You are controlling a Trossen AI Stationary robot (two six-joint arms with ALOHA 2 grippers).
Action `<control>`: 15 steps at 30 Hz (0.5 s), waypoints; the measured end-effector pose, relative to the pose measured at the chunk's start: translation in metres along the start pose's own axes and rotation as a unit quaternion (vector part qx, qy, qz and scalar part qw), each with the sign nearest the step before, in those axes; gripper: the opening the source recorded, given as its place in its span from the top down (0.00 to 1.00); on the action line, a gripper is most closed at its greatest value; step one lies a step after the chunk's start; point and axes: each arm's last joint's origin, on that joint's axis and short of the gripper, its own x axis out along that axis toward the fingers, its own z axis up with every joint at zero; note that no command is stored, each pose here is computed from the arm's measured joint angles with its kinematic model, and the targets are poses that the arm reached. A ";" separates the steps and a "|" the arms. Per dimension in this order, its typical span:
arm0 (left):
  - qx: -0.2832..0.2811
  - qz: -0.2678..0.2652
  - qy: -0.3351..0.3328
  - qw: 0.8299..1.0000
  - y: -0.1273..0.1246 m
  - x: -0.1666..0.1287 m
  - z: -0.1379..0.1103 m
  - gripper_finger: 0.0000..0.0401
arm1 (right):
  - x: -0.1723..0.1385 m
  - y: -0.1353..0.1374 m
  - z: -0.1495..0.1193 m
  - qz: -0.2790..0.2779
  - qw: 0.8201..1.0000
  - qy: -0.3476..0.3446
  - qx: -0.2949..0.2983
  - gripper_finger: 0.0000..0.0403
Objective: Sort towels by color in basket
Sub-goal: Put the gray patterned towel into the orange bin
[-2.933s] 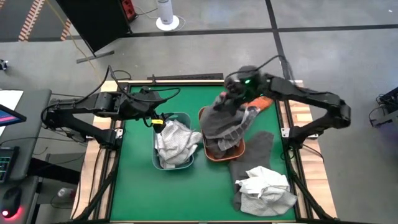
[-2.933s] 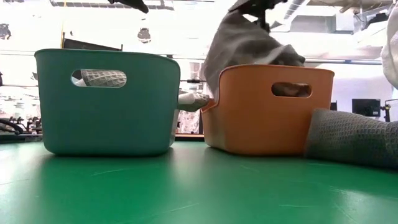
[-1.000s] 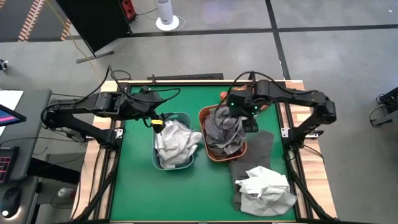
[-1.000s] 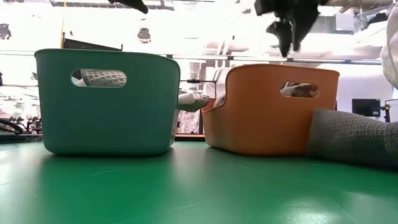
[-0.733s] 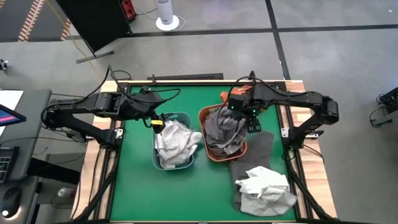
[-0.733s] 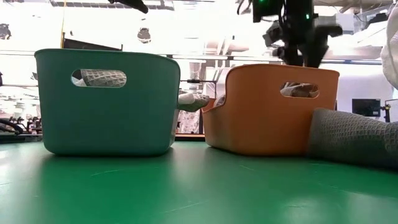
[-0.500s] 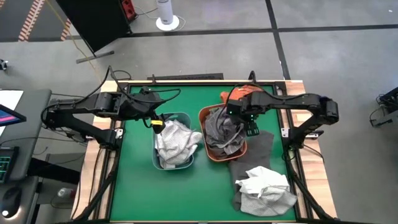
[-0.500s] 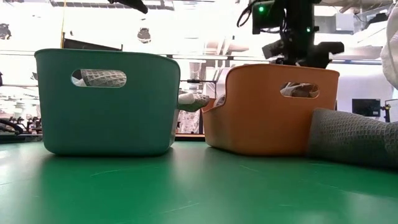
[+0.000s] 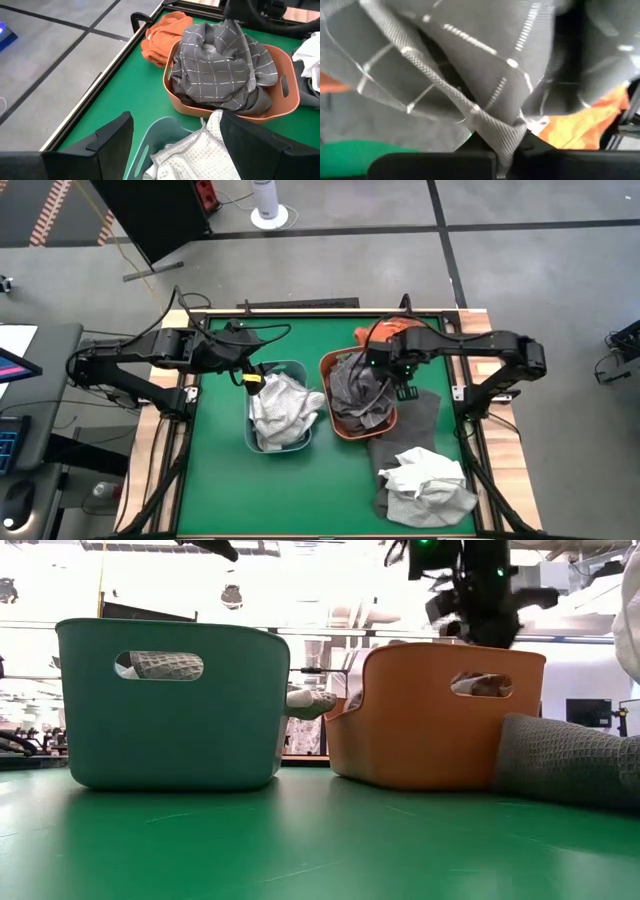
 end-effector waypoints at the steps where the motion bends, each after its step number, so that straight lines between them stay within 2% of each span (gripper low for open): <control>1: 0.000 0.000 0.000 1.000 0.000 0.000 0.000 0.29 | -0.007 -0.002 0.001 -0.002 1.000 -0.009 0.009 0.91; 7: -0.003 -0.001 -0.004 1.000 0.000 0.000 0.001 0.29 | -0.056 -0.007 0.013 -0.005 0.993 -0.114 0.038 0.95; 11: -0.003 0.003 -0.005 1.000 0.000 0.000 0.001 0.29 | -0.075 -0.006 0.025 0.053 0.973 -0.213 0.072 0.93; 15: -0.003 0.003 -0.005 1.000 0.000 0.000 0.001 0.29 | -0.077 -0.001 0.038 0.093 0.957 -0.256 0.098 0.91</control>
